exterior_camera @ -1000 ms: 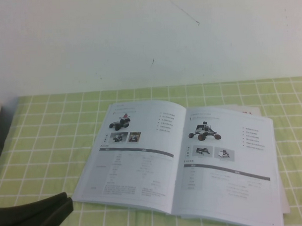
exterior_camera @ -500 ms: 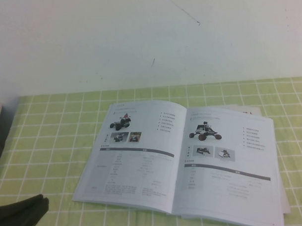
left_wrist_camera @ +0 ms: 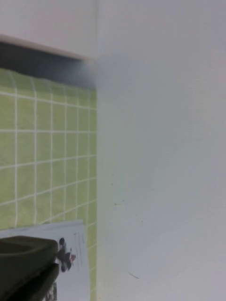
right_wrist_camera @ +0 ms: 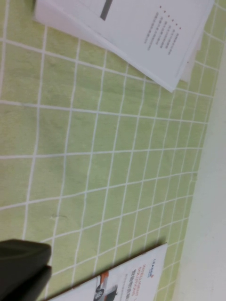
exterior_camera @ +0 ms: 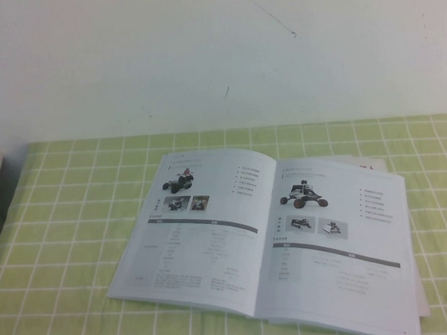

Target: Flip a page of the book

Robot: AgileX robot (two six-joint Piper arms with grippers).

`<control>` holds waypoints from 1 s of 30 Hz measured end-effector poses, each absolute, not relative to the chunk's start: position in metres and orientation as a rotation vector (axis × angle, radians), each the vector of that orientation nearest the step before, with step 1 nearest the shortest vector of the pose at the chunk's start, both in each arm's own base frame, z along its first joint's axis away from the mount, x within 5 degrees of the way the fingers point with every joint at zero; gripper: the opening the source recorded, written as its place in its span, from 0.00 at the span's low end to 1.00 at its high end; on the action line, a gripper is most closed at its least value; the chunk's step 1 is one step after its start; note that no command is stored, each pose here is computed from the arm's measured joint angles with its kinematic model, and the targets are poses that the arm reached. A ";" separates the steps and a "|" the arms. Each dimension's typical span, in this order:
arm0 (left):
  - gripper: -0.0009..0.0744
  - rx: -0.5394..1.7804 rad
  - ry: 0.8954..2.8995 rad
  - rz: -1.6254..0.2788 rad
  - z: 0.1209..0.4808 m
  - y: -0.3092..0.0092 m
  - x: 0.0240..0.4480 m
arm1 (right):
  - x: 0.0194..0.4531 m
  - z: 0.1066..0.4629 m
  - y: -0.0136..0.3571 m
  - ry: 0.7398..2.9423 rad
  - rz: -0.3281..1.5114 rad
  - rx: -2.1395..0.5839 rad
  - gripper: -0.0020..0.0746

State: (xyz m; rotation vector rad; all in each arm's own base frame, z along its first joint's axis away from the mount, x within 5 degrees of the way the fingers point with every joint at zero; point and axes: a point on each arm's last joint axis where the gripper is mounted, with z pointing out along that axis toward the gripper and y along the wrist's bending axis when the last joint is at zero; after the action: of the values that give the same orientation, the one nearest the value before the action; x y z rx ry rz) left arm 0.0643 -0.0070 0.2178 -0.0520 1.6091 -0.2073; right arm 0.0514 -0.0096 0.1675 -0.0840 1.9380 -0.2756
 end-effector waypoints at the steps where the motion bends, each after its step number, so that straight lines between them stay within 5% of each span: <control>1: 0.01 -0.032 1.588 -0.176 0.210 -0.006 0.062 | 0.051 0.168 -0.010 1.938 -0.276 -0.084 0.02; 16: 0.01 -0.170 1.739 0.110 0.183 0.009 0.055 | 0.051 0.168 -0.010 1.937 -0.276 -0.084 0.02; 30: 0.01 -0.124 1.825 -0.034 0.176 0.000 0.054 | 0.051 0.168 -0.010 1.937 -0.276 -0.084 0.02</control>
State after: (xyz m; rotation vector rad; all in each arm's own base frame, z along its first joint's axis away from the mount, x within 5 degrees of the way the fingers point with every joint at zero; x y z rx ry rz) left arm 0.0537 0.0002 0.1761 -0.1239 1.8250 -0.0341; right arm 0.0513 -0.0096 0.1680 -0.0838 1.9370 -0.2758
